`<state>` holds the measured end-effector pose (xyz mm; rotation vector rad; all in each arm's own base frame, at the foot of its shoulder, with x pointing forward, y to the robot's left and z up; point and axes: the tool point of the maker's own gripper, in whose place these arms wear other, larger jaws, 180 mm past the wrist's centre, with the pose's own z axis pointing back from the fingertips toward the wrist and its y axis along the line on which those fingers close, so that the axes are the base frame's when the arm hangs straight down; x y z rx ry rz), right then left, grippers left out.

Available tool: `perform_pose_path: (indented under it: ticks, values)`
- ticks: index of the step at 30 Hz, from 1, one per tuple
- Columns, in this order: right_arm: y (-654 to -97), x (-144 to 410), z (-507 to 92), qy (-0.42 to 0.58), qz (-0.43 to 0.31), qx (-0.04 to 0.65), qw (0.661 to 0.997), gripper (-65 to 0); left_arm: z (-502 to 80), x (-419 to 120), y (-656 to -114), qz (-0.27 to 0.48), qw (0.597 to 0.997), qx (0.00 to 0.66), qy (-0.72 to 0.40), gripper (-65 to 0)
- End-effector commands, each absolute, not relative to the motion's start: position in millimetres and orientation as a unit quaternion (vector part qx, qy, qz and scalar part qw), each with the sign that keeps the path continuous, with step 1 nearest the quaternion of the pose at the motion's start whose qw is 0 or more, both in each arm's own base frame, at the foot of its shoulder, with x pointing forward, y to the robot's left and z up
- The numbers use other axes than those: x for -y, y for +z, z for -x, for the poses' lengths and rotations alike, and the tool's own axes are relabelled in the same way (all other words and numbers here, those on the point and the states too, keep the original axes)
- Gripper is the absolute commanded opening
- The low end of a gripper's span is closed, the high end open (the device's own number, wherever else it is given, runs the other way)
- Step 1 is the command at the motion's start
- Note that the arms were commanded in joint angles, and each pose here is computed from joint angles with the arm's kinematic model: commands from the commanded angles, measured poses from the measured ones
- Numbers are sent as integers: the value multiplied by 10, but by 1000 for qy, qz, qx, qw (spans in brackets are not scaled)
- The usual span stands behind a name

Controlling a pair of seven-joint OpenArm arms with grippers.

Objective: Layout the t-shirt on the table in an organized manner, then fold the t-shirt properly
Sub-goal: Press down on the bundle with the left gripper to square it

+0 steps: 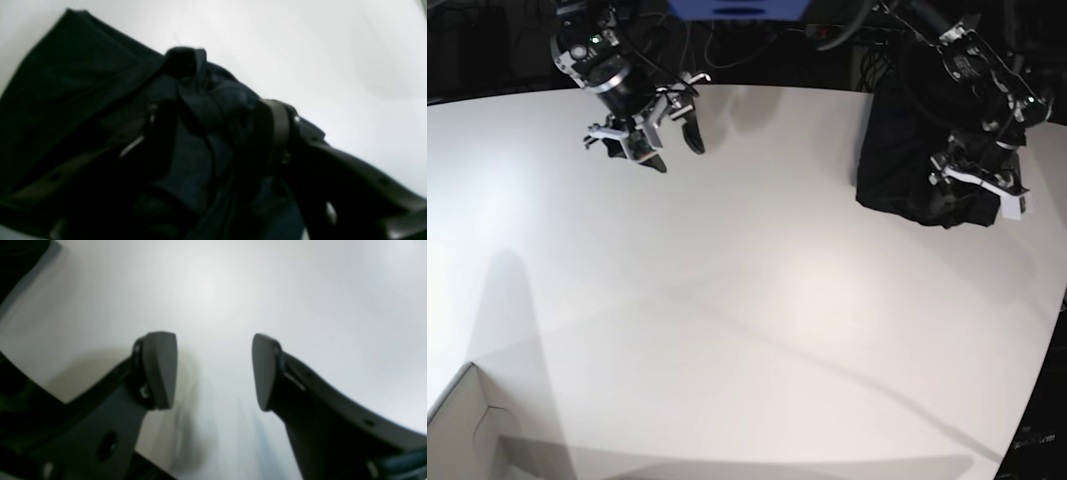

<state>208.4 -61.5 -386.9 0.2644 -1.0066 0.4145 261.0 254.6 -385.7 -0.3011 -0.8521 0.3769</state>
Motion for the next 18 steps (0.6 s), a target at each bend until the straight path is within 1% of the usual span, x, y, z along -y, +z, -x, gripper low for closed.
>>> perform_pose_path:
  ticks: [1, 3, 10, 12, 15, 18]
  values:
    - [-3776, 607, -2124, 195, -129, 494, 837, -287, -2687, -2605, -3769, 145, 873, 429, 180, -294]
    - [-3776, 596, -2121, 196, -130, 494, 837, -287, -2689, -2583, -3849, 155, 874, 421, 187, -294]
    - [-3775, 592, -2121, 195, -131, 494, 837, -287, -2772, -2543, -3905, 169, 867, 427, 196, -297]
    - [-3776, 601, -2122, 195, -130, 494, 837, -287, -2798, -2507, -3896, 172, 866, 428, 191, -325]
    - [-3777, 610, -2123, 196, -129, 494, 837, -287, -2835, -2464, -3862, 175, 866, 432, 182, -403]
    - [-3777, 610, -2123, 196, -129, 494, 837, -287, -2865, -2458, -3844, 177, 864, 435, 181, -461]
